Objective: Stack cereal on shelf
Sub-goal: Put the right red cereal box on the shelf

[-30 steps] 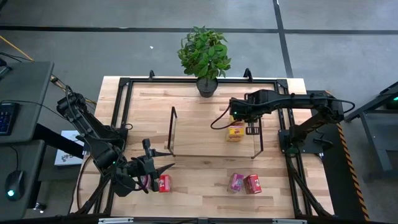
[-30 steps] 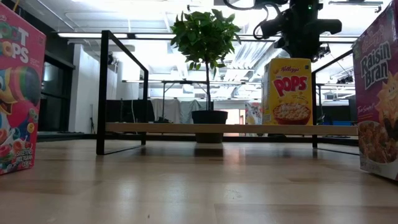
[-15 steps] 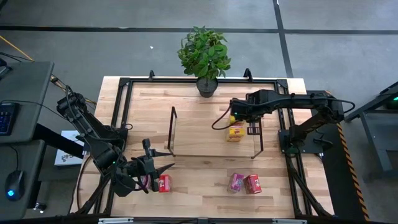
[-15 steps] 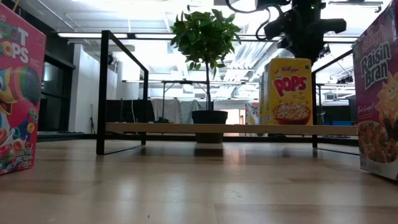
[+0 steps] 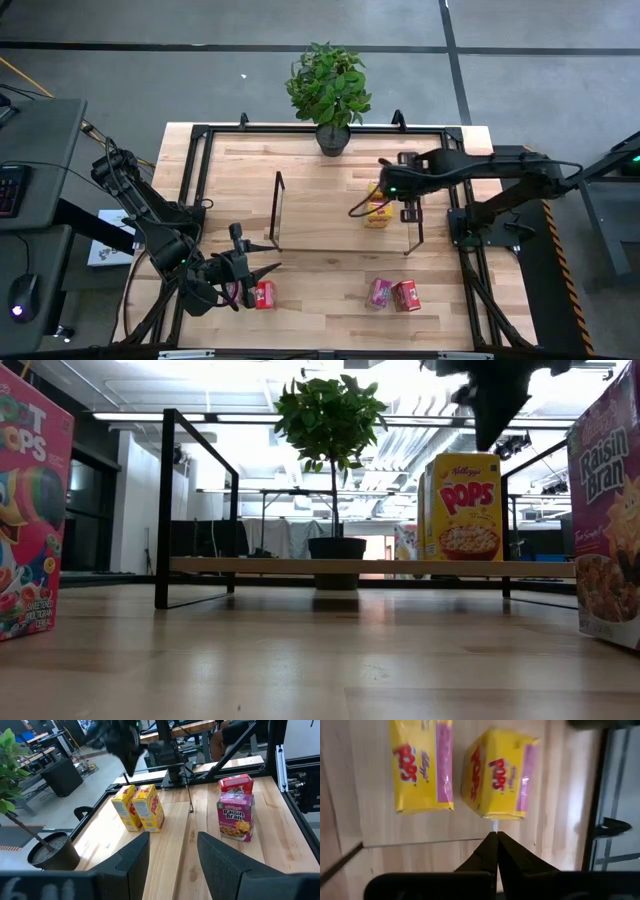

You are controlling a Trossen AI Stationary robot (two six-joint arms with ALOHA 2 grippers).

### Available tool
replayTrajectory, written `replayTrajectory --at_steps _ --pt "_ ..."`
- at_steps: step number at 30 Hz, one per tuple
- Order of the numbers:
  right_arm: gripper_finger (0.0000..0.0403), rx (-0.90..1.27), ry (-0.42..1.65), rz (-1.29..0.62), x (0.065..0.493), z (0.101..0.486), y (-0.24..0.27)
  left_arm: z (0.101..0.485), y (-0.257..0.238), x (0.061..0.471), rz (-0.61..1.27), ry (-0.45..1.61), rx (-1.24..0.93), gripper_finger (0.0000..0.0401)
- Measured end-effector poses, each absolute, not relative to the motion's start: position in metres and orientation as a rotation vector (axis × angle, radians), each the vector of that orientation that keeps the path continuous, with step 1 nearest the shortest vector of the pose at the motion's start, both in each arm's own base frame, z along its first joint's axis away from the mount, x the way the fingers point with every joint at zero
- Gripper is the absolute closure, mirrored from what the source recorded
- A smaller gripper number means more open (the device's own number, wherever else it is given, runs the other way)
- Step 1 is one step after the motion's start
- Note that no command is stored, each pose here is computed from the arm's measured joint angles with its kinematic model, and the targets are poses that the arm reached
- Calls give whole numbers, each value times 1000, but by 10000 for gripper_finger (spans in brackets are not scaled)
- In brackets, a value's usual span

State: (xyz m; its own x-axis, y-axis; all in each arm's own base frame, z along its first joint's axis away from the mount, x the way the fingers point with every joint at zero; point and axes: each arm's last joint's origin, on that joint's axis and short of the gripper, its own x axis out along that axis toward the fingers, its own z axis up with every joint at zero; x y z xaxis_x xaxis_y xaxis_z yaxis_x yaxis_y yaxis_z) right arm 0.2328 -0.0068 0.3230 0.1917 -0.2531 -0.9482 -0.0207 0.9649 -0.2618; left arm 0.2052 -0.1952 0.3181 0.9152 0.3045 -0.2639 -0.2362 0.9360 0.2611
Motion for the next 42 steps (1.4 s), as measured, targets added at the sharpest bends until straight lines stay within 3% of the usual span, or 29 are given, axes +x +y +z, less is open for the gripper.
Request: replayTrajectory --at_steps 5,10,18,30,36,42 --pt "403 -183 1222 -202 218 343 11 318 -195 205 279 307 227 244" --pt "403 4 1004 -230 225 355 31 318 -195 205 276 309 226 244" --pt "403 18 801 -20 253 359 64 318 -200 200 242 313 251 244" --pt "403 -137 754 0 257 333 94 319 -221 165 289 227 374 244" --pt "403 -118 570 21 241 308 104 317 -208 154 362 213 327 245" --pt "403 -15 278 100 244 285 112 301 -179 170 478 274 238 245"
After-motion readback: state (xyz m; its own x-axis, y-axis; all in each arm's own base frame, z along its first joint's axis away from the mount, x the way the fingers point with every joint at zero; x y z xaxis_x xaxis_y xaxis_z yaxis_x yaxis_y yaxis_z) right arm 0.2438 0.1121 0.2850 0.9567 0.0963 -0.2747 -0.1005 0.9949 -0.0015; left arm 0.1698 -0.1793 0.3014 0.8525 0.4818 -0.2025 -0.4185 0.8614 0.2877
